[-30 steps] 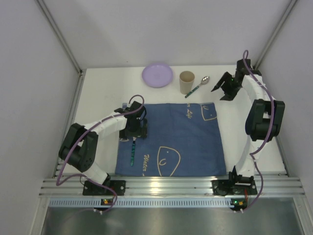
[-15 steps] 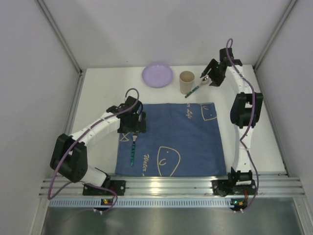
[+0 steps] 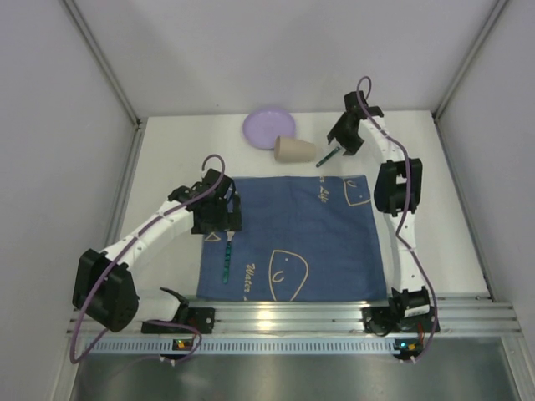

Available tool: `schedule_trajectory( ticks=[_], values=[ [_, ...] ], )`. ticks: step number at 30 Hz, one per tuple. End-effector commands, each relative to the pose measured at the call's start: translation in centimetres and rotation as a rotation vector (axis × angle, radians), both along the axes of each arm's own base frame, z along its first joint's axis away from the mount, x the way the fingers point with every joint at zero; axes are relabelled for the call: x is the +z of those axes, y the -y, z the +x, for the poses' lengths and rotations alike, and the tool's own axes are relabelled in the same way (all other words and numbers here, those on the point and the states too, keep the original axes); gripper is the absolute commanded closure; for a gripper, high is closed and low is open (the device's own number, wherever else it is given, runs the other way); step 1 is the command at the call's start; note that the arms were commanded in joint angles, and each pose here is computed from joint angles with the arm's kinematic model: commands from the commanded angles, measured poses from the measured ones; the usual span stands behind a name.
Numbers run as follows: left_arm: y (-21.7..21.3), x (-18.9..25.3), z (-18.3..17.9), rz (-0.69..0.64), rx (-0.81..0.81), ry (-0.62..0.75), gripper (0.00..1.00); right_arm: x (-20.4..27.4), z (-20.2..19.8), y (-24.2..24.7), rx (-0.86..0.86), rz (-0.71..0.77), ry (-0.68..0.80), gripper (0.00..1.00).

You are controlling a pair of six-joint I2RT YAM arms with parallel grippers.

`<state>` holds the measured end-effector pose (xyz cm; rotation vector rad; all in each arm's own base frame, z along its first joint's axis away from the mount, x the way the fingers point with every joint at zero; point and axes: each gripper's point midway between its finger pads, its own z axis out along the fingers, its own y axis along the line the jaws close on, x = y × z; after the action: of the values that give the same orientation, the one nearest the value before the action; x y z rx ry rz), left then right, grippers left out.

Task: Set the dinner table for one person

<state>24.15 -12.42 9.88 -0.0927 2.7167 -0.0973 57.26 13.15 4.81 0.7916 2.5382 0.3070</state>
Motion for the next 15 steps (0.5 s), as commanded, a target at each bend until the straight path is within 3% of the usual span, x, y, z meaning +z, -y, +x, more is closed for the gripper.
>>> schedule_trajectory(
  ticks=[1, 3, 9, 15],
  values=[
    [-0.8, 0.2, -1.1, 0.004, 0.032, -0.017, 0.02, 0.0, 0.7, 2.1, -0.067, -0.124, 0.002, 0.37],
    [-0.9, 0.2, -1.6, 0.001, 0.037, -0.023, 0.02, -0.6, 0.8, 2.6, -0.067, -0.157, -0.004, 0.44],
    [-1.0, 0.5, -2.3, -0.010, 0.038, -0.039, 0.02, -2.8, 0.5, 2.4, 0.022, -0.214, -0.045, 0.50],
    [-0.5, 0.7, -2.3, -0.025, 0.034, -0.057, 0.02, -5.5, -1.9, 2.0, 0.142, -0.296, -0.151, 0.68]
  ],
)
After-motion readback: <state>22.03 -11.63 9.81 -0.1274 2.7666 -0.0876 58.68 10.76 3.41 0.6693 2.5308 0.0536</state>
